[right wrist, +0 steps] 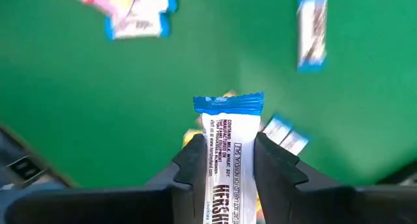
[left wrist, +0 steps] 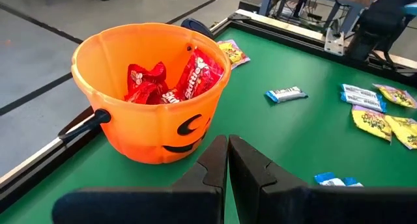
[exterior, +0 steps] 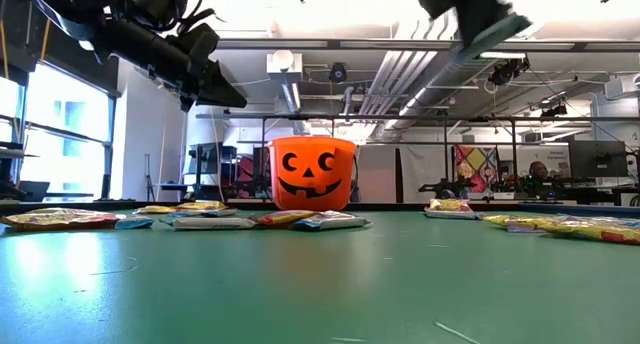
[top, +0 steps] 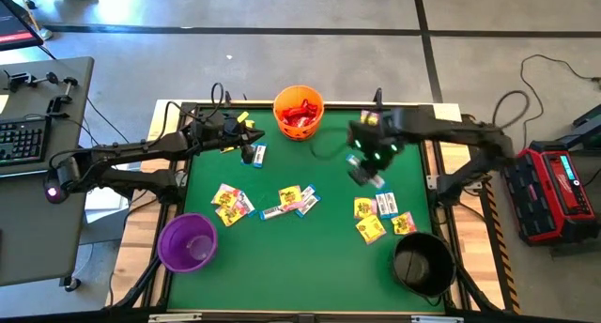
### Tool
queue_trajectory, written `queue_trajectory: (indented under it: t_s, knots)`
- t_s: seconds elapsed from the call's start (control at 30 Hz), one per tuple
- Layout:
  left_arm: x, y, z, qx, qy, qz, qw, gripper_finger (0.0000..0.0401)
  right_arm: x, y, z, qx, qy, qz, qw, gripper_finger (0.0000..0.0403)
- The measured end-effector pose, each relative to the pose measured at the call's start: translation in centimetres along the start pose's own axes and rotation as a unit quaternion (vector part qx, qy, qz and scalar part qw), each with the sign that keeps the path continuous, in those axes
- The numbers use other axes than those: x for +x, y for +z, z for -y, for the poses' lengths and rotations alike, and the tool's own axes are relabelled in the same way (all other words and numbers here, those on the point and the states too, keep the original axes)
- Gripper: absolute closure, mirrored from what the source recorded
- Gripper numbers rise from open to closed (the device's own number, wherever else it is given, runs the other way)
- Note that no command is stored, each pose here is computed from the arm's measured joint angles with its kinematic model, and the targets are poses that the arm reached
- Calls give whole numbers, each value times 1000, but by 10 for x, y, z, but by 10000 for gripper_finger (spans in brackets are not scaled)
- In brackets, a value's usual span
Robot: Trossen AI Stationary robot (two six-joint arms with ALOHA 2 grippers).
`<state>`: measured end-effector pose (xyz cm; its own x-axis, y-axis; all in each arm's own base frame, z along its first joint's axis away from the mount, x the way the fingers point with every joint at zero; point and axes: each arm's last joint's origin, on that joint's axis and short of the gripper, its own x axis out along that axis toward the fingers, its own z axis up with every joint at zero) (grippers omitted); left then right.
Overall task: Sort candy by brand, put in halloween buckets
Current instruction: Put the white chocolate bar into the black bucket
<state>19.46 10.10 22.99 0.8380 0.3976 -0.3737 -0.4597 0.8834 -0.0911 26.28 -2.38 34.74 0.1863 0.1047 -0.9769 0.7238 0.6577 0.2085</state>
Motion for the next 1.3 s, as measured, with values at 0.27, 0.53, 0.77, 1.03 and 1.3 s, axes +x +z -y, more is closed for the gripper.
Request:
queue_trajectory:
  t_s: [0.27,0.53,0.77,1.03,1.3]
  knots:
    - [0,0,0,-5,-4,0,1000,396,-13,-107,-20,117,13,-56,991,320]
    - [0,0,0,1,-4,-1,1000,396,-14,-183,-34,151,-10,-50,987,320]
    - [0,0,0,-4,-4,-1,1000,396,-1,-223,-42,134,-53,-18,989,320]
    - [0,0,0,4,-4,-1,1000,396,25,-238,-37,111,-85,-11,990,320]
    - [0,-1,0,4,-4,-4,1000,396,67,-239,-15,61,-50,-36,996,320]
